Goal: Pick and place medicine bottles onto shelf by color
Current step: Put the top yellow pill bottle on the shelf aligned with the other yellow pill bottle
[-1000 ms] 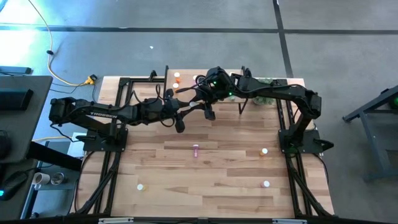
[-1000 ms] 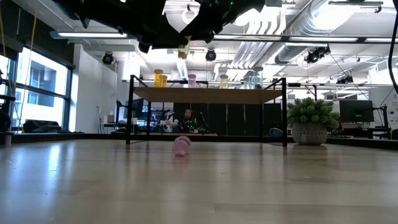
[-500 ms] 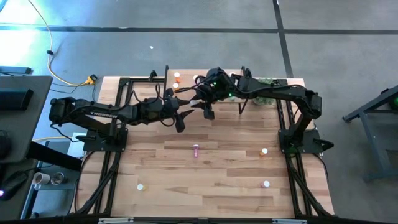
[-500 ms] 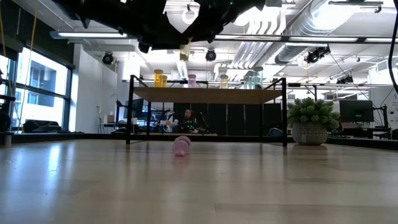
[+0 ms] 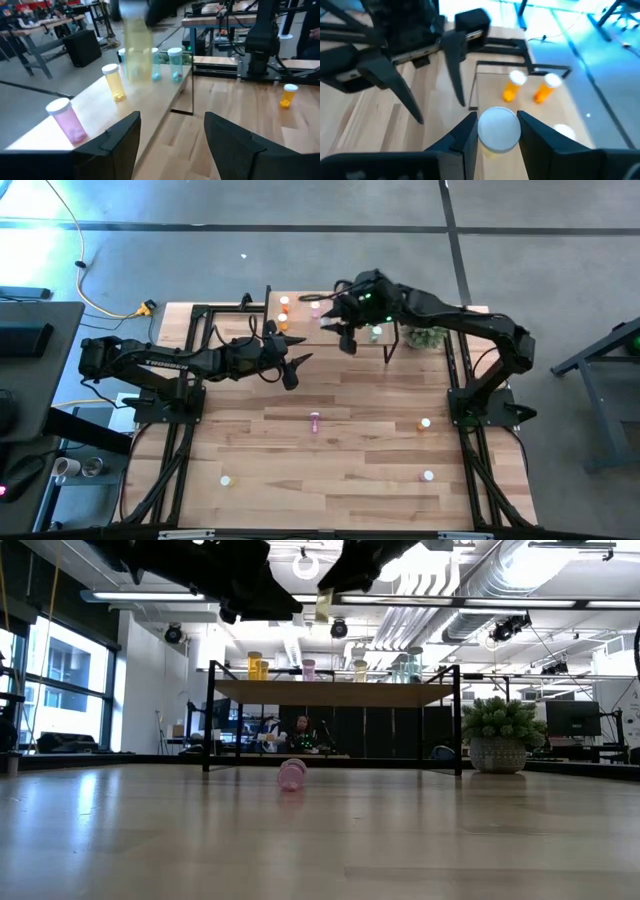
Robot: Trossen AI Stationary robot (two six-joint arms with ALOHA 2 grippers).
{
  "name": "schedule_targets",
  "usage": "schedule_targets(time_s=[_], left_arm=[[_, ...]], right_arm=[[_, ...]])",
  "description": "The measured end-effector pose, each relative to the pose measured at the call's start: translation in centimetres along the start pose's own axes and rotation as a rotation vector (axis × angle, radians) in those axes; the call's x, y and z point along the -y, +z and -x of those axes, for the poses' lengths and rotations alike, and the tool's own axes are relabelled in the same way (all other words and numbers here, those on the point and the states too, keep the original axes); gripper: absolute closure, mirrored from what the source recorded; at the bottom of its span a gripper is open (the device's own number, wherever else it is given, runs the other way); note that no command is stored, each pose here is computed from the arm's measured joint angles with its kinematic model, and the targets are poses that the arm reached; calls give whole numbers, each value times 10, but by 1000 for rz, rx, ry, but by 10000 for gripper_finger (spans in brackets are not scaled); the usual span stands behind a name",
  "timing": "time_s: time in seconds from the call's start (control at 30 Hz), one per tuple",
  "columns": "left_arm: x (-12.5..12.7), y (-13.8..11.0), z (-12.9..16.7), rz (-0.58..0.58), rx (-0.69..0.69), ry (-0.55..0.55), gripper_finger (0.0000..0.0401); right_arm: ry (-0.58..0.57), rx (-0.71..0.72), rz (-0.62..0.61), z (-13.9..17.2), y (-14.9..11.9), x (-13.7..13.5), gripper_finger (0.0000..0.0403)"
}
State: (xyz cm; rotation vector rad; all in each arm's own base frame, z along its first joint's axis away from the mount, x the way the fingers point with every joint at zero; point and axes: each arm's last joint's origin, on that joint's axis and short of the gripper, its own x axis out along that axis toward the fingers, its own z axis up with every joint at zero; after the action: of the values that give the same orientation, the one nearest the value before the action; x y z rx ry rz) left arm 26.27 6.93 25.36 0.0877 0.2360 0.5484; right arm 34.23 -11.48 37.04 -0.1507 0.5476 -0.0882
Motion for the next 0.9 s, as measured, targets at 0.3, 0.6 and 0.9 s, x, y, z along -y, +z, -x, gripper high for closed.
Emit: schedule_targets(time_s=[0.3, 0.6, 0.9], left_arm=[[-1, 0, 0, -12, -2, 26, 192], [0, 0, 0, -5, -4, 23, 192], [0, 0, 0, -5, -3, 22, 192]], right_arm=[[-91, 7, -52, 38, -8, 25, 295], [-111, -87, -198, 8, -64, 34, 295], [-110, -114, -217, -3, -85, 32, 295]])
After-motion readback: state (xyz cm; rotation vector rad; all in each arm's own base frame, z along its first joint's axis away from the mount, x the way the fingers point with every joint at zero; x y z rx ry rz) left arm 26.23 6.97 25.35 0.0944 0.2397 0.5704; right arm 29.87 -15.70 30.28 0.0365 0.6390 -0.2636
